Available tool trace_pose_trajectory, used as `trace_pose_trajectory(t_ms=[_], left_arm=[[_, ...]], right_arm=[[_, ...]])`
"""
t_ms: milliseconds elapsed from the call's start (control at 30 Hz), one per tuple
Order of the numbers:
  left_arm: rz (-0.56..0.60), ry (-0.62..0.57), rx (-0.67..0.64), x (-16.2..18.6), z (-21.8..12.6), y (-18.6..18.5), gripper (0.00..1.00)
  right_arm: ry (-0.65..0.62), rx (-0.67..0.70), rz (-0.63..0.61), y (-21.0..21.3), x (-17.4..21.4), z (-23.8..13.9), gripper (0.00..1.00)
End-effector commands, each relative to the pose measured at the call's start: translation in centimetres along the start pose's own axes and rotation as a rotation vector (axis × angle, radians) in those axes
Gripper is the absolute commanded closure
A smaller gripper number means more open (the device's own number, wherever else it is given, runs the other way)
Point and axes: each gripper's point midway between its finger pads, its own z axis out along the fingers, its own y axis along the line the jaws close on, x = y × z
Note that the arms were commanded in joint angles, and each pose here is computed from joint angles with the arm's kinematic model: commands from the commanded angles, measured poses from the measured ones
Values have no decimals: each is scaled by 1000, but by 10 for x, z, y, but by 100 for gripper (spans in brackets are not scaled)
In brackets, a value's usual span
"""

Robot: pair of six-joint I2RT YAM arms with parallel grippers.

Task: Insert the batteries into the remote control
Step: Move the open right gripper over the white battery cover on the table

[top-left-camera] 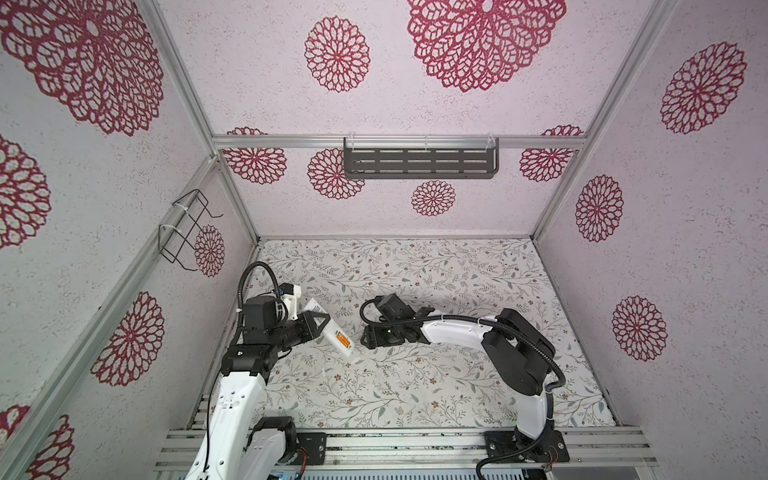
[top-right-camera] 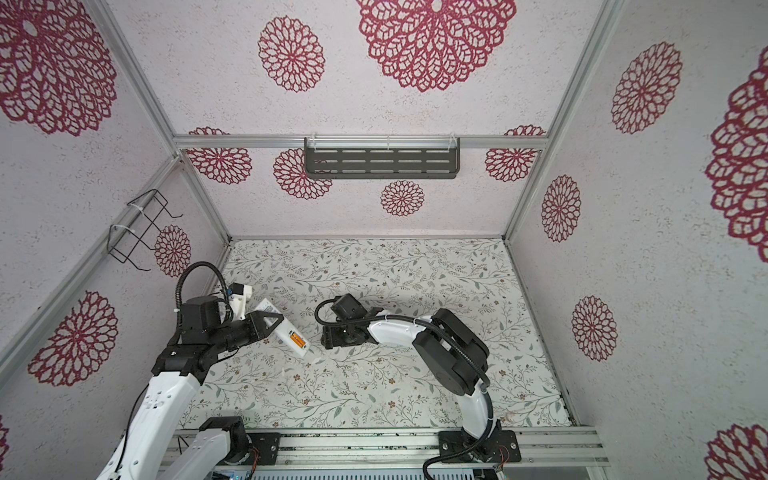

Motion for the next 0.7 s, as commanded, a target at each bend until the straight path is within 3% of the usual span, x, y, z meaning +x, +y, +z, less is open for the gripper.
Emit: trace_pose_trajectory(t_ms=[0, 267, 667], left_arm=[[51, -55, 28, -14, -6, -10, 100], [49, -60, 21, -14, -7, -9, 100], [55, -83, 10, -16, -11, -9, 100]], right_arm=[[-50, -86, -67, 19, -19, -22, 28], [-106, -119, -88, 1, -45, -37, 27], [44, -138, -102, -31, -31, -8, 27]])
